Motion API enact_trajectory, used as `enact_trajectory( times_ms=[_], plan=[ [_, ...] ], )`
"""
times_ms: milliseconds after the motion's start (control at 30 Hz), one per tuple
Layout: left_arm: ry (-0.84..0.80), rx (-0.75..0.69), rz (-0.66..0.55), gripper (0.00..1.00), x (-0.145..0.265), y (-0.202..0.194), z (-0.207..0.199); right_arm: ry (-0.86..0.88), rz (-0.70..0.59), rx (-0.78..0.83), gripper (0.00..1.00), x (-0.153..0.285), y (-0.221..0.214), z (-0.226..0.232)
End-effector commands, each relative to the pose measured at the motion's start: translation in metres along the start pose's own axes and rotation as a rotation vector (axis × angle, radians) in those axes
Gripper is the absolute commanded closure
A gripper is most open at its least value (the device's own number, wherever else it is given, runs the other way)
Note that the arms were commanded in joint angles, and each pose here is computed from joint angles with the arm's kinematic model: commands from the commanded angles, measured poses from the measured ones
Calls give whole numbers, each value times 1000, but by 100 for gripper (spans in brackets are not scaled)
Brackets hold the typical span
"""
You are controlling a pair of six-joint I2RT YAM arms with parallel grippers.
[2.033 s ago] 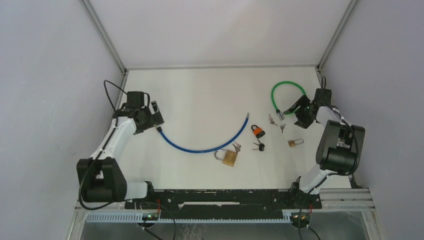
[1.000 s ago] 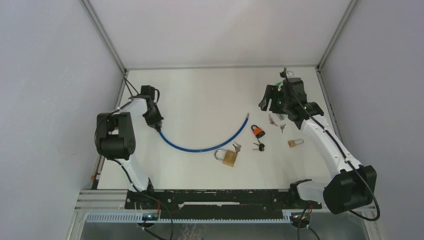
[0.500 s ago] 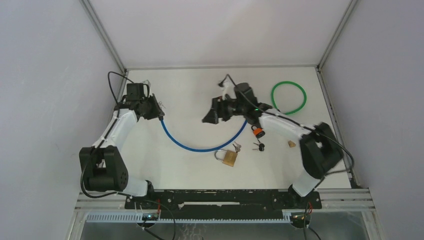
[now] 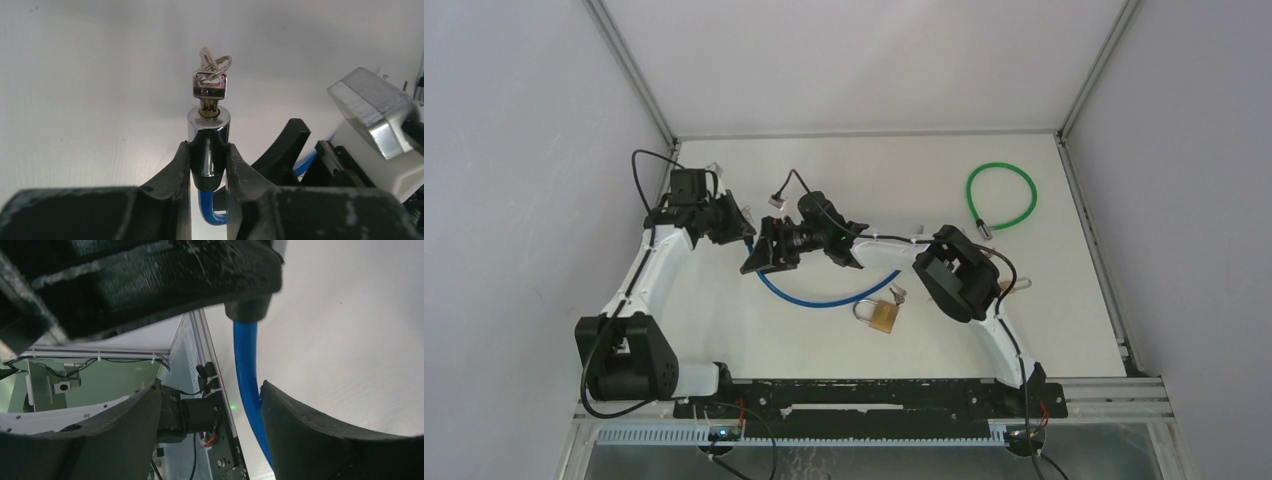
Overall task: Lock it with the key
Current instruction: Pick up the lock from the center of the board.
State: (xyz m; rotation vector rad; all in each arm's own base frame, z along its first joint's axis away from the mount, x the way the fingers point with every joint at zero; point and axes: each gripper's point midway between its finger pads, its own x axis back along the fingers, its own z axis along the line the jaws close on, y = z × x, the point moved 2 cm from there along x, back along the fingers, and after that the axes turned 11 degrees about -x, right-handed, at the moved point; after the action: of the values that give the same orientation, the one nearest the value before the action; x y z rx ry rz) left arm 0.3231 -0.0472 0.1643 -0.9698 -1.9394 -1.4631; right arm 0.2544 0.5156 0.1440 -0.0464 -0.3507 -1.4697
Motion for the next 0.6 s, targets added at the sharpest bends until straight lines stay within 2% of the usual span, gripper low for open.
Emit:
enact_trajectory(
  times_ms=[0, 167, 267, 333, 400, 433, 467, 500, 567],
  plan=[
    [-82, 32, -57, 100, 25, 18, -22, 34, -18, -3, 24, -15, 2, 26],
    [-75, 23, -84, 100, 36, 24, -24, 70, -42, 24, 51, -14, 7, 22],
    [-77, 24, -91, 100, 40, 26, -26, 108, -42, 79, 85, -12, 10, 33],
    [-94, 25, -88, 100, 41, 24, -28, 120, -46, 133, 99, -10, 14, 42],
    [-116, 31, -83, 100, 42, 24, -32, 133, -65, 149, 100, -4, 23, 49],
    [-129, 28, -82, 90, 43, 24, -34, 145, -83, 141, 100, 1, 30, 52],
    [-134, 23, -81, 68, 45, 24, -35, 158, -106, 128, 100, 7, 38, 55],
    [-140, 7, -87, 49, 48, 26, -37, 184, -136, 129, 100, 17, 47, 63],
    [-138, -53, -132, 31, 61, 35, -38, 228, -213, 129, 100, 40, 65, 79]
  ],
)
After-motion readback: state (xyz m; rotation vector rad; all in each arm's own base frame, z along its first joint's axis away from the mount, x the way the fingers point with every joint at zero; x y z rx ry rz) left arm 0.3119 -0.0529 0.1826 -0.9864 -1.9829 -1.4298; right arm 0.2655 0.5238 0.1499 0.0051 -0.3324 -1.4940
